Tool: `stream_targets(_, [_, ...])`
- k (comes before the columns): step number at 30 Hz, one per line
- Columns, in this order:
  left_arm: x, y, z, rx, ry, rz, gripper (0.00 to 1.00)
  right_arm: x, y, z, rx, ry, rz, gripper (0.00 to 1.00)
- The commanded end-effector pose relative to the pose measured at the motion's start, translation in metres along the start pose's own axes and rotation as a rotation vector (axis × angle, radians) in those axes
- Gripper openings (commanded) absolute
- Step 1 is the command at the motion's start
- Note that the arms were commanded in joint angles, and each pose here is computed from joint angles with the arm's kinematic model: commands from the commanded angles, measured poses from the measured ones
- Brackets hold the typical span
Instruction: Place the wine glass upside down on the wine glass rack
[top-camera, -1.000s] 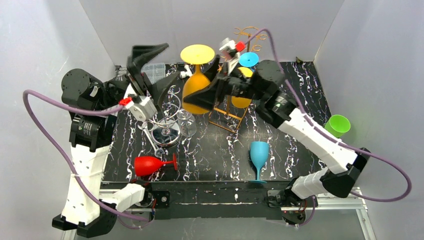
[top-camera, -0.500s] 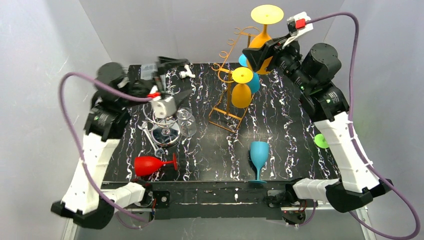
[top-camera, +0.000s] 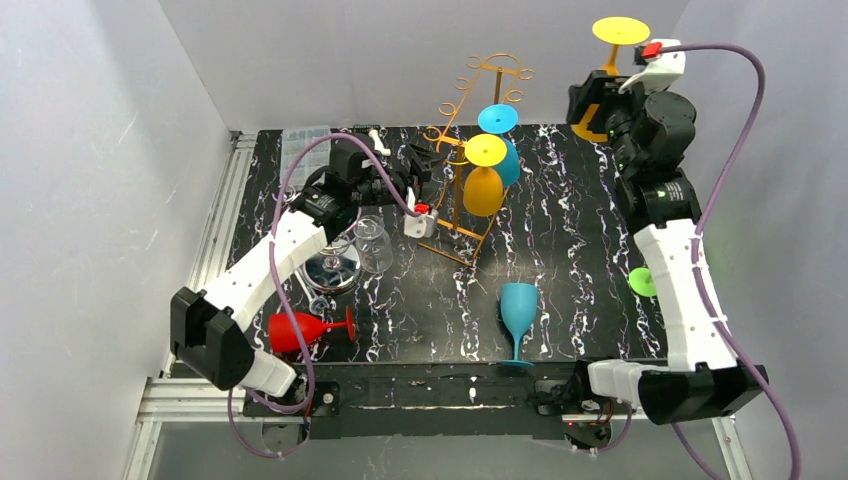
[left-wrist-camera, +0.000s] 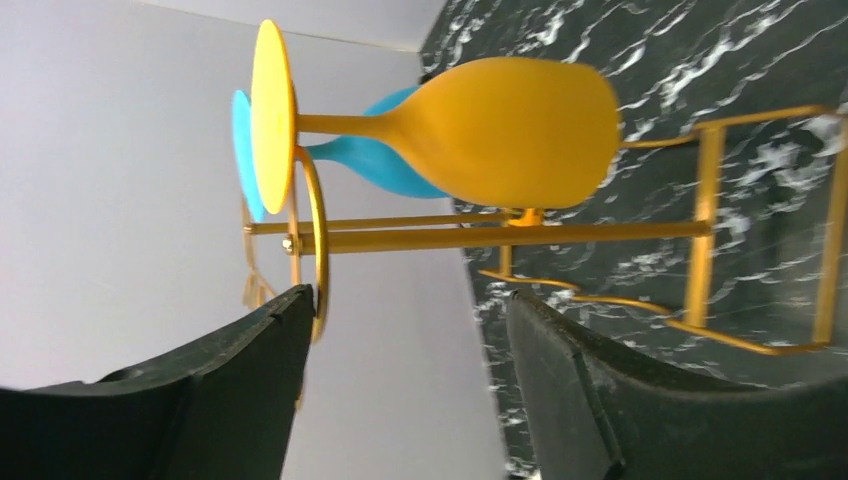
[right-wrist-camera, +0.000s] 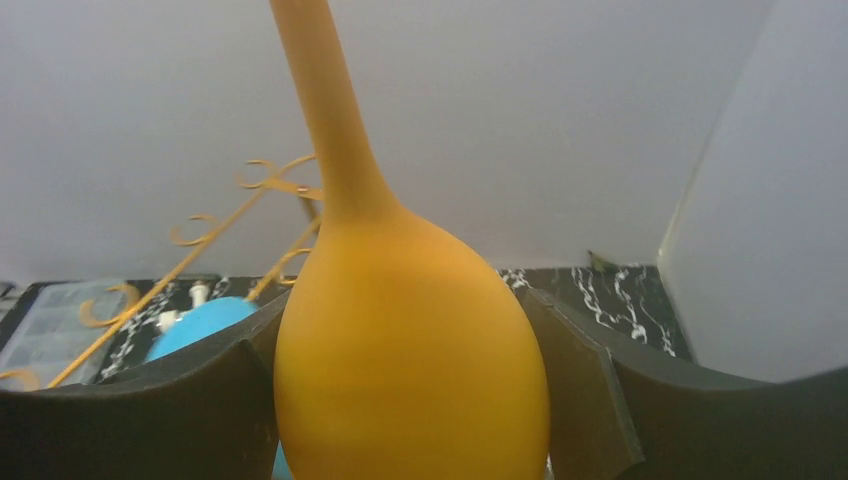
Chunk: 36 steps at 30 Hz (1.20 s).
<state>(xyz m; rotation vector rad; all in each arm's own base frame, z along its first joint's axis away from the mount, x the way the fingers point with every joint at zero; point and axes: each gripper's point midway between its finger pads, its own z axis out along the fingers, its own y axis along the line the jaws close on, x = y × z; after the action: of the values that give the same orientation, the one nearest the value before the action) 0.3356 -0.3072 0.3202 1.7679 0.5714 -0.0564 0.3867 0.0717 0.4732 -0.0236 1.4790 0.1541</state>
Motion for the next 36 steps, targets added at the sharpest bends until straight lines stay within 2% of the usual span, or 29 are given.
stream_targets(1, [-0.005,0.048,0.005,-0.153,0.020,0.218,0.63,-0.003,-0.028,0.019,-0.013,-0.073,0.136,0.49])
stream_targets(3, [-0.005,0.052,0.007,-0.165,0.030,0.232,0.57,0.002,-0.035,0.025,-0.038,-0.077,0.175,0.46])
stream_targets(9, [-0.006,0.053,0.008,-0.193,0.020,0.242,0.48,0.028,-0.028,0.039,-0.106,-0.033,0.200,0.44])
stream_targets(11, [-0.004,0.050,0.011,-0.185,0.020,0.247,0.39,0.034,-0.024,0.045,-0.137,-0.024,0.197,0.44])
stream_targets(14, [0.004,0.045,0.019,-0.170,0.027,0.256,0.17,0.046,-0.025,0.055,-0.141,-0.007,0.195,0.44])
stream_targets(16, [0.009,0.042,0.024,-0.159,0.034,0.252,0.11,0.051,-0.026,0.060,-0.141,0.000,0.185,0.44])
stream_targets(22, [0.020,0.036,0.030,-0.144,0.063,0.244,0.08,0.078,-0.035,0.072,-0.122,0.040,0.120,0.43])
stream_targets(24, [0.019,0.040,0.031,-0.152,0.064,0.240,0.00,0.086,-0.037,0.074,-0.116,0.041,0.104,0.43])
stream_targets(25, [0.017,0.040,0.031,-0.155,0.060,0.232,0.00,0.091,-0.039,0.075,-0.113,0.039,0.097,0.43])
stream_targets(30, [-0.003,0.052,0.012,-0.202,0.033,0.166,0.00,0.124,-0.035,0.084,-0.159,0.072,0.071,0.37])
stream_targets(36, [-0.038,0.043,-0.018,-0.221,-0.028,0.141,0.00,0.138,-0.024,0.086,-0.240,0.086,0.058,0.37])
